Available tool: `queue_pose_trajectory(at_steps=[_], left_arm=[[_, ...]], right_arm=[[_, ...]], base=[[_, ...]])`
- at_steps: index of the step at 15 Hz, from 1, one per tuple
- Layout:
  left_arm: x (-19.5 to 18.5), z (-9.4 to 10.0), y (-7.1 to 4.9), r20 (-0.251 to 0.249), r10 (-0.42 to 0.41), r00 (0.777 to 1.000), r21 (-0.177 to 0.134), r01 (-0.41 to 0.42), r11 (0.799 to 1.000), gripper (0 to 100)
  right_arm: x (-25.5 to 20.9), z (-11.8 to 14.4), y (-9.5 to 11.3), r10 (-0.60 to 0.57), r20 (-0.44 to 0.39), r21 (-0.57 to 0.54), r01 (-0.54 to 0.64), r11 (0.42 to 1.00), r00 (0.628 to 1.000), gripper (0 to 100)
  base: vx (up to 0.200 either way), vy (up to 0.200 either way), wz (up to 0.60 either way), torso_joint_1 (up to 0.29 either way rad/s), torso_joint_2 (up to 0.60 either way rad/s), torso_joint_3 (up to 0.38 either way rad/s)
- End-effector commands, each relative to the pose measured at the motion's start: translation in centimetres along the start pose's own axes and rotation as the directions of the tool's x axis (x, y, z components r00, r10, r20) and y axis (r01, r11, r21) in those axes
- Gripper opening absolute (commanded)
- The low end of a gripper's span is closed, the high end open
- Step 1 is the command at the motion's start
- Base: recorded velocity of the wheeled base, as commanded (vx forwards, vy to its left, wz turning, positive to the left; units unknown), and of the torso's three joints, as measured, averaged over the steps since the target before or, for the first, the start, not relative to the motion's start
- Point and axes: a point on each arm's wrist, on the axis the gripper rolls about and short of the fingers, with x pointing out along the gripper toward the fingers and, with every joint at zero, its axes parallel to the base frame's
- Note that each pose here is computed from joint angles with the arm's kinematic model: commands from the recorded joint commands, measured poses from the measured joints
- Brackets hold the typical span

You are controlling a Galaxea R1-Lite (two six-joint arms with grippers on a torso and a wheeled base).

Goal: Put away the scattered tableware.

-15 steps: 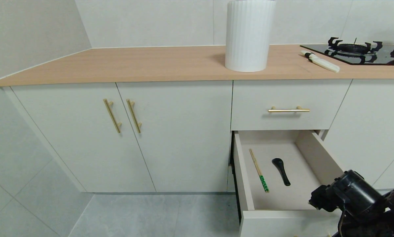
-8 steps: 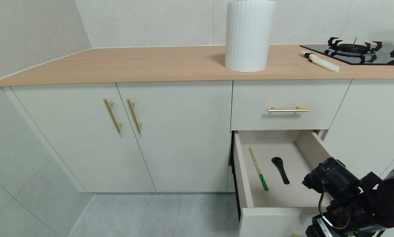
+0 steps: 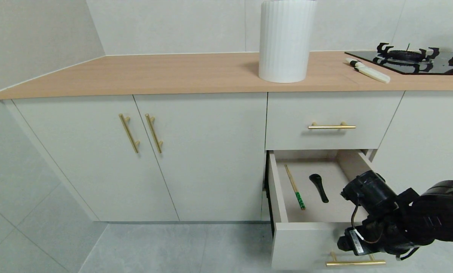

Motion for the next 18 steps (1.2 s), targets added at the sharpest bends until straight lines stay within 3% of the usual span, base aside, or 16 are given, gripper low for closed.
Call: queue_pose_trajectory(at_steps=[1,7,15,18], left_arm=[[0.0,0.0,0.0,0.0,0.0,1.0,0.0,0.0,1.0,100],[0.0,0.0,0.0,0.0,0.0,1.0,0.0,0.0,1.0,100],[0.0,0.0,0.0,0.0,0.0,1.0,0.0,0.0,1.0,100],[0.0,0.0,0.0,0.0,0.0,1.0,0.0,0.0,1.0,100]], right_arm=[[0.7,0.2,-0.2,-0.005,0.001,0.014,0.005,1.0,1.0,100],[4.1,2.0,-1.2,-0.014,0.128,0.127,-0.002,0.992,0.992,100],[7.2,2.9,-0.8,-0.013,0.295,0.186,-0.045,0.981,0.955,100],[8.5,3.9,-1.0,-0.045,0.401,0.266,-0.07,0.961,0.915,100]], base=[[0.0,0.0,0.0,0.0,0.0,0.0],[0.0,0.0,0.0,0.0,0.0,0.0],[0.0,0.0,0.0,0.0,0.0,0.0],[0.0,0.0,0.0,0.0,0.0,0.0]])
